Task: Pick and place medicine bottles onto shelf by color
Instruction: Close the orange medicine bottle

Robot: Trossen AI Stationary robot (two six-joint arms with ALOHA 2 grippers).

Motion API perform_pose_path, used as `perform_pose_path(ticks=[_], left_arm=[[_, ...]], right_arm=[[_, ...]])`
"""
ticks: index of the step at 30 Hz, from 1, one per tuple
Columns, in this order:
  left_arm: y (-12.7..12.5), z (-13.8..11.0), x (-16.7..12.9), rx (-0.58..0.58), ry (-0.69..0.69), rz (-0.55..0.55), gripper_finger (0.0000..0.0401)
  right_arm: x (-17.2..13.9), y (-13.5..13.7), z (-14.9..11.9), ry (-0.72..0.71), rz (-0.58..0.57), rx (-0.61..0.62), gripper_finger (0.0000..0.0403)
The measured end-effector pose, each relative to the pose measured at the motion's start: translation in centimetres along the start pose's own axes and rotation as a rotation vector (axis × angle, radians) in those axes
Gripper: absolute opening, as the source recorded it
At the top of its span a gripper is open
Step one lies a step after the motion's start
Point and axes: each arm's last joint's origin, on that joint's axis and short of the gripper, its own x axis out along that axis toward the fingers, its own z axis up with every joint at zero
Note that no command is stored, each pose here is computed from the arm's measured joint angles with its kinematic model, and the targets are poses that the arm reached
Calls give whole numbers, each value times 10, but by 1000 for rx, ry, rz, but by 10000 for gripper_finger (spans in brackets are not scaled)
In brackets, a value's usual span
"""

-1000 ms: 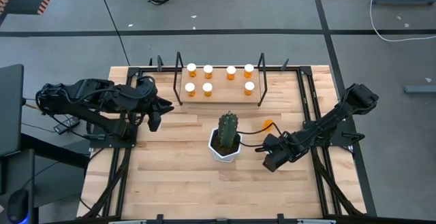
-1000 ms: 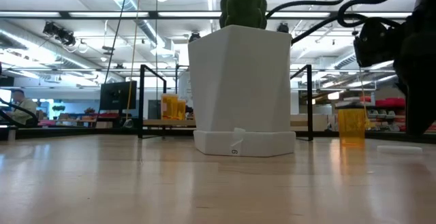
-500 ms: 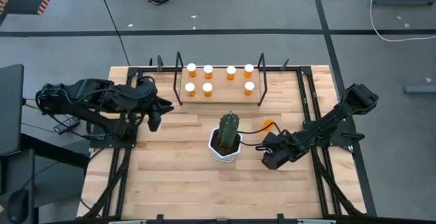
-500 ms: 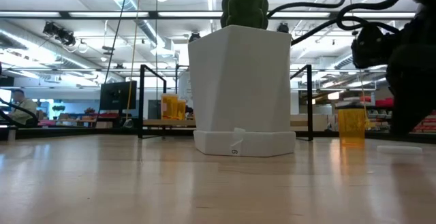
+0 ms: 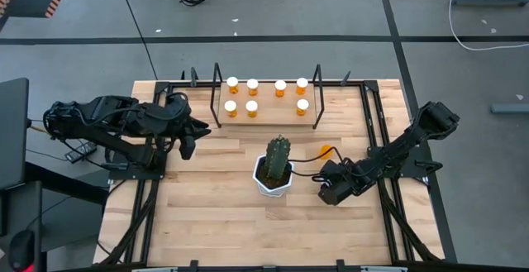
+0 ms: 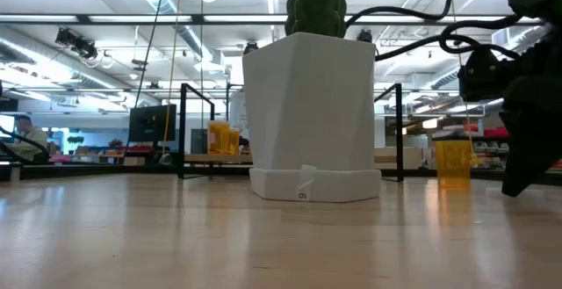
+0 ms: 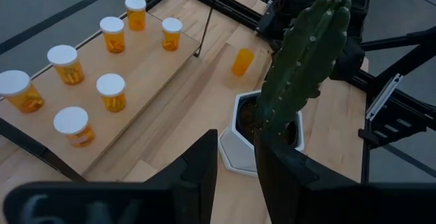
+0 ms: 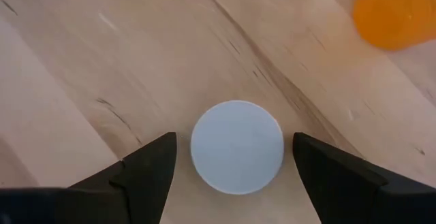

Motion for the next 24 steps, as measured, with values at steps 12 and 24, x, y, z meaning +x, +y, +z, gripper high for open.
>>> perform_pose_path(ticks=[12,24], left_arm=[[0,0,0,-7,0,0,105],[0,0,0,-7,0,0,105]], right_arm=[[1,-3,-1,-7,-21,9,231],[-14,8,9,-21,-56,26,204]])
